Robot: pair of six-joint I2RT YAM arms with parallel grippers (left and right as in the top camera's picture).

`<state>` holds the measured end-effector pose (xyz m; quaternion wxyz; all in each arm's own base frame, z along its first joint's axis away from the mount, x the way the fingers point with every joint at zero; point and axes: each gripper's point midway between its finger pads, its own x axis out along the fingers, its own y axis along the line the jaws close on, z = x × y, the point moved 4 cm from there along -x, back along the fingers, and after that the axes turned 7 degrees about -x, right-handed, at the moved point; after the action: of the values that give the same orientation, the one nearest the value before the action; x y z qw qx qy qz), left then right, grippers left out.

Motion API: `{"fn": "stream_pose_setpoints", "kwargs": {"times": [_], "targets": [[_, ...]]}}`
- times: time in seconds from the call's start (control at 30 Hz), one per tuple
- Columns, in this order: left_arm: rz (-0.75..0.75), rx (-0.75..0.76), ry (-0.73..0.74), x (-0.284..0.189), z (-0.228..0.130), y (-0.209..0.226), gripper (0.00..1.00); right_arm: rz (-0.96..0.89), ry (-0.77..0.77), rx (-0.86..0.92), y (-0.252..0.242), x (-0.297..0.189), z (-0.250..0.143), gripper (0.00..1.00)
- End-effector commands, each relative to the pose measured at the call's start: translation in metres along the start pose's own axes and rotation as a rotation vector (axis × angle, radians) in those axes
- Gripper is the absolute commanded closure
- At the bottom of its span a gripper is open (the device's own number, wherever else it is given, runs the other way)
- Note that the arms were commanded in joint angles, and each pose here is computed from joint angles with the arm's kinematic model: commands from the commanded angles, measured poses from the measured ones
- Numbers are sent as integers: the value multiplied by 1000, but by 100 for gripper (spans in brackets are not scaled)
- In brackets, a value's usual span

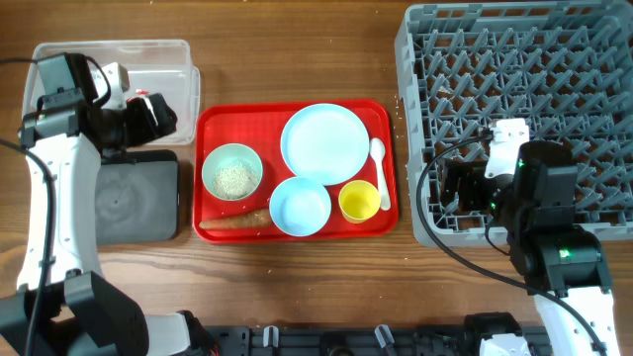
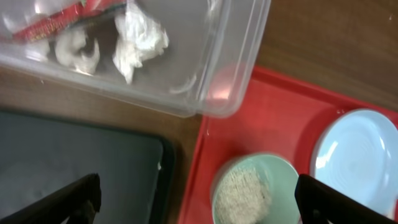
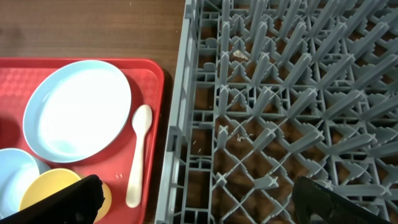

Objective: Sort waste into correct bins and load items into the dishwasher rack
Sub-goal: 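Carry the red wrapper to the clear bin and release it, then grasp the yellow cup with the left gripper and lift it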

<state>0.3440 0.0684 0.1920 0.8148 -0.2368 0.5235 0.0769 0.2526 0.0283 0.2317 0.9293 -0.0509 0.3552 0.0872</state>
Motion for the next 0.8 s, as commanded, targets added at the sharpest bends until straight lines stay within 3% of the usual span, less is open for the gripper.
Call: {"fn": "stream_pose_setpoints", "kwargs": {"times": [0.0, 0.1, 0.3, 0.6, 0.77], "targets": [[-1, -157, 128, -2, -27, -1, 0, 13, -22, 14, 1, -4, 8, 0], [7, -145, 208, -1, -46, -15, 0, 13, -19, 14, 1, -4, 7, 0], [-54, 143, 313, 9, -98, -99, 0, 13, 7, 17, 2, -4, 2, 0], [-234, 606, 373, 22, -205, -216, 4, -241, 102, 327, -28, -9, -24, 0], [-146, 718, 428, 61, -244, -226, 7, -242, 132, 325, -27, -10, -29, 0]]}}
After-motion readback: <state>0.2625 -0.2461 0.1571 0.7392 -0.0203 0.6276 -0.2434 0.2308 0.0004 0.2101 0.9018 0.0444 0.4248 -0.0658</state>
